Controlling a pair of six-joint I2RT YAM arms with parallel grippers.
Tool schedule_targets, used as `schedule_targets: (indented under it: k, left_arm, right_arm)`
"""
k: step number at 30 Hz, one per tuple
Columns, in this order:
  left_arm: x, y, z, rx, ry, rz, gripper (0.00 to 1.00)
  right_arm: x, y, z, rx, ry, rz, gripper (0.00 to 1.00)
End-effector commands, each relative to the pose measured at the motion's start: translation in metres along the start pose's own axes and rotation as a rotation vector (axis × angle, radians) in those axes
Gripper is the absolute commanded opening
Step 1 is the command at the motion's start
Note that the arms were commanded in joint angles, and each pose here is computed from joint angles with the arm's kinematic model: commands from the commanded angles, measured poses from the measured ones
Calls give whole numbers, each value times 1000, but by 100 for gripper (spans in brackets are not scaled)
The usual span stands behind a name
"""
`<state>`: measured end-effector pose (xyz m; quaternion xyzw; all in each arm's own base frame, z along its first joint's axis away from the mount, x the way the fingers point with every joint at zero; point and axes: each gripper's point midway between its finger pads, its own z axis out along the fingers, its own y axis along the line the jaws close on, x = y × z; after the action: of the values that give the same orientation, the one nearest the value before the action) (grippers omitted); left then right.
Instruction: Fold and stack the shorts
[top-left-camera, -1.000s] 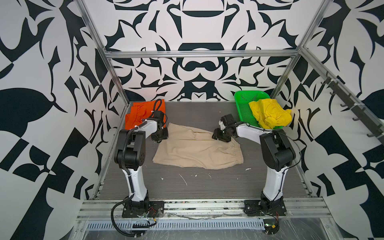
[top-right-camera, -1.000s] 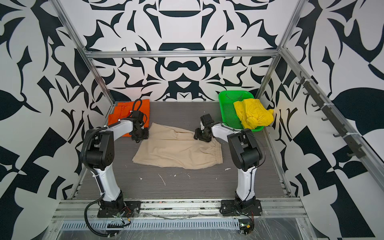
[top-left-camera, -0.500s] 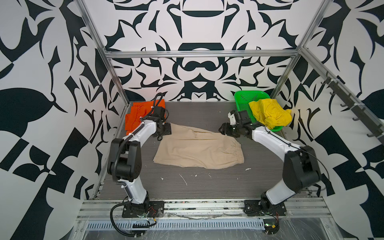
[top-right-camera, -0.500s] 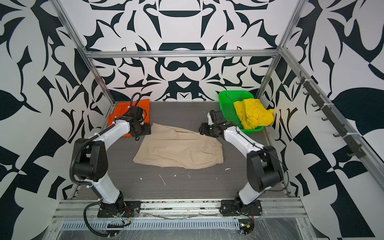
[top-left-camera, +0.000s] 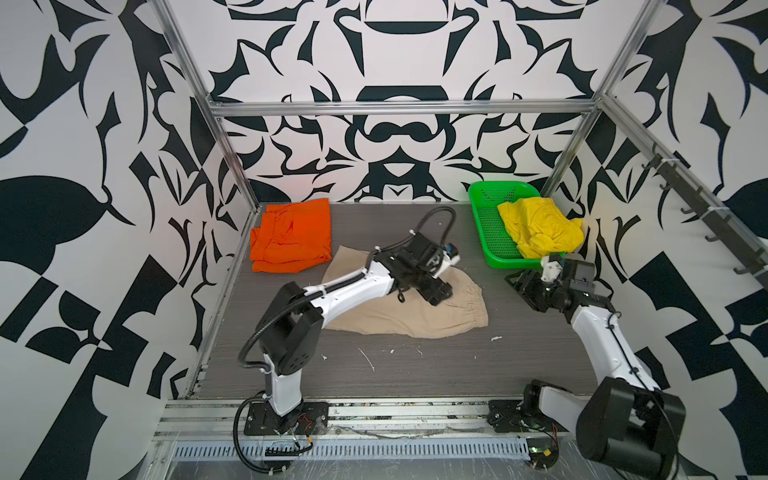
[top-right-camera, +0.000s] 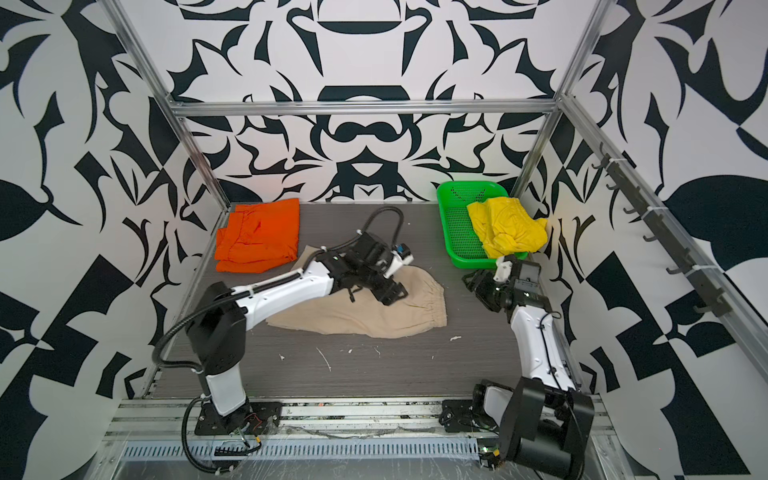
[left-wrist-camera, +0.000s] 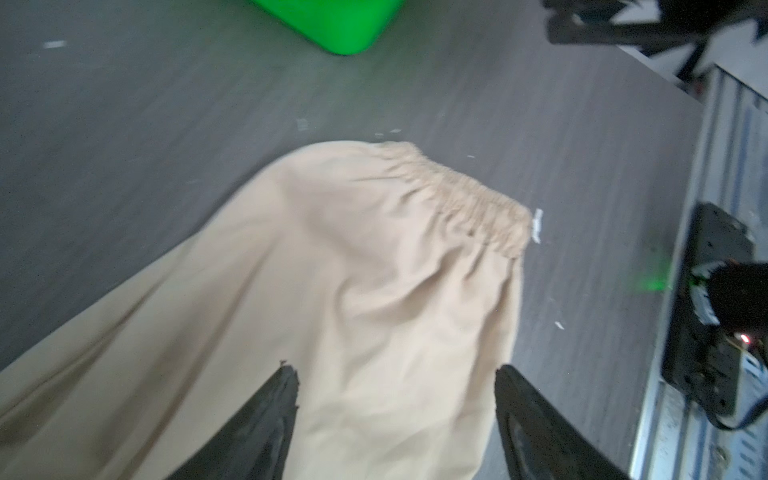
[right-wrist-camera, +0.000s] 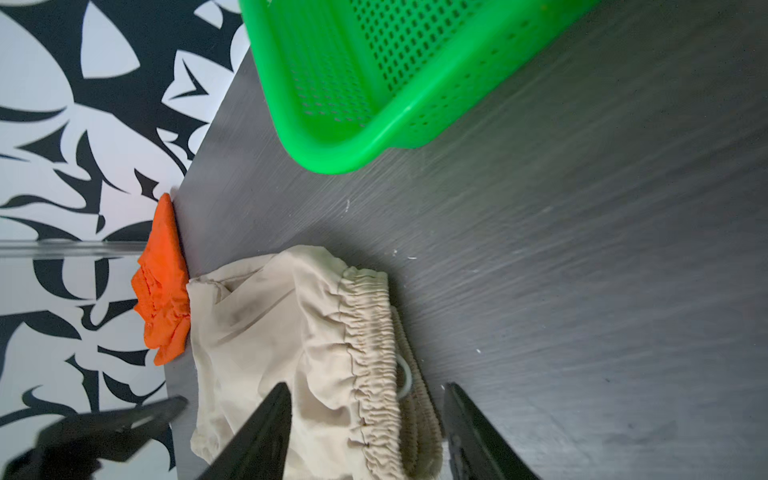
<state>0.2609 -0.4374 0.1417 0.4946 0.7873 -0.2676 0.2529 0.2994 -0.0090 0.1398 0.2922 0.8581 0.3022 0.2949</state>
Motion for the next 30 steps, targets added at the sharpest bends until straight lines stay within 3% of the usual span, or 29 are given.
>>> schedule_targets:
  k: [1, 7, 14, 17, 20, 23, 25, 30]
  left_arm:
    - [-8, -40, 26, 145, -17, 151, 80]
    - [7, -64, 75, 193, 37, 264, 82]
    - [50, -36, 122, 67, 156, 287, 79]
    - [66, -26, 130, 16, 179, 273, 67]
    - [64, -24, 126, -11, 147, 244, 36]
    - [45, -27, 114, -11, 47, 207, 17]
    - [32, -32, 103, 12, -26, 180, 12]
    - [13, -43, 82, 82, -156, 144, 11]
  right_arm:
    - [3, -8, -6, -60, 11, 94, 62]
    - [12, -22, 4, -60, 52, 155, 62]
    - [19, -27, 6, -55, 73, 174, 63]
    - [27, -30, 7, -50, 97, 202, 63]
    - [38, -28, 8, -73, 140, 236, 63]
    - [51, -25, 10, -93, 195, 269, 66]
    - [60, -22, 14, -107, 232, 291, 68]
    - [79, -1, 33, -167, 334, 323, 72]
